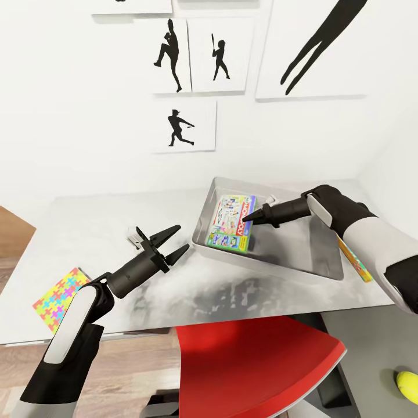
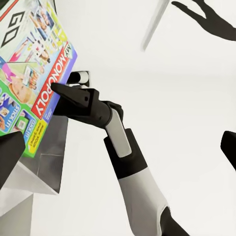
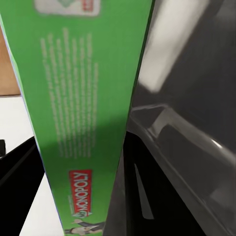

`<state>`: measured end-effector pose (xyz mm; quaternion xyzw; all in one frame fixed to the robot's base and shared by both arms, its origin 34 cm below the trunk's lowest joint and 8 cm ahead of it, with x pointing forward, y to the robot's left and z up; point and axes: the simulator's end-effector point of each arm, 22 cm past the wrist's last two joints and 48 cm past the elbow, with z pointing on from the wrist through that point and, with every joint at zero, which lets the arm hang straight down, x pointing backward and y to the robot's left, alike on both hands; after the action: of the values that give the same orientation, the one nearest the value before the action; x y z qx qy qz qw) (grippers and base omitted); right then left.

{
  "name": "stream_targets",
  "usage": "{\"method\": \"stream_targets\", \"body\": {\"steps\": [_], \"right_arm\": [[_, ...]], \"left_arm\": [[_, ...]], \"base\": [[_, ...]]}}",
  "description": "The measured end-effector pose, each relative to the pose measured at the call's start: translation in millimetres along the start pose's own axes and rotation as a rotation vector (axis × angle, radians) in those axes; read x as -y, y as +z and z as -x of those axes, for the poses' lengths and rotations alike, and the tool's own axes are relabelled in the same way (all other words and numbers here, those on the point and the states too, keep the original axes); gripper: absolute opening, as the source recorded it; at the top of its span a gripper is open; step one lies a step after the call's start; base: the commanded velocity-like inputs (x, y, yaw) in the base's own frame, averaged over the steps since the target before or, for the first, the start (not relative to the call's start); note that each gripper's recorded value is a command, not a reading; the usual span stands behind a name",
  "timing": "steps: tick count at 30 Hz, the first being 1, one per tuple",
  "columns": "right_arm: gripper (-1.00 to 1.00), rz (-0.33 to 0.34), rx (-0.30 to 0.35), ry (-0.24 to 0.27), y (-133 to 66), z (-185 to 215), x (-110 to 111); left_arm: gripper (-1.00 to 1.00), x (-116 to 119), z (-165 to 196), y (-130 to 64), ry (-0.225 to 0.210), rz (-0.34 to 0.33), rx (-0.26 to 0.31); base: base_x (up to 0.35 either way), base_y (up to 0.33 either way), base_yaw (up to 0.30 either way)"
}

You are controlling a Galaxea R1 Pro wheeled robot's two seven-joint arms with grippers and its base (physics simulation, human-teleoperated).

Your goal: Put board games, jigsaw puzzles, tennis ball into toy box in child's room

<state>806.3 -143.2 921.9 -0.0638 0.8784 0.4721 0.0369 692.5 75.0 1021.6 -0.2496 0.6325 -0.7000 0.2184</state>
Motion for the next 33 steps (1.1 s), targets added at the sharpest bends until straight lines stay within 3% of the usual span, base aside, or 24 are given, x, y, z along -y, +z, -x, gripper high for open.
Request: {"method": "stream_targets", "body": {"steps": [11, 12, 33], "right_arm": [[-1.0, -0.004, 0.0, 0.001, 0.2, 0.1, 0.9], [1.0, -0.004, 0.0, 0.001, 0.2, 0.1, 0.9], [1.0, -0.008, 0.009, 0.004, -5.1, 1.5, 3.8]], "left_arm": [[1.0, 0.0, 0.0, 0.0, 0.0, 0.0, 0.0], [1.0, 0.0, 0.0, 0.0, 0.0, 0.0, 0.0], [1.0, -0.1, -0.1, -0.1, 0.0, 0.001, -0.001]], "base": [[0.0, 0.0, 0.0], [0.0, 0.0, 0.0], [0.0, 0.0, 0.0]]}}
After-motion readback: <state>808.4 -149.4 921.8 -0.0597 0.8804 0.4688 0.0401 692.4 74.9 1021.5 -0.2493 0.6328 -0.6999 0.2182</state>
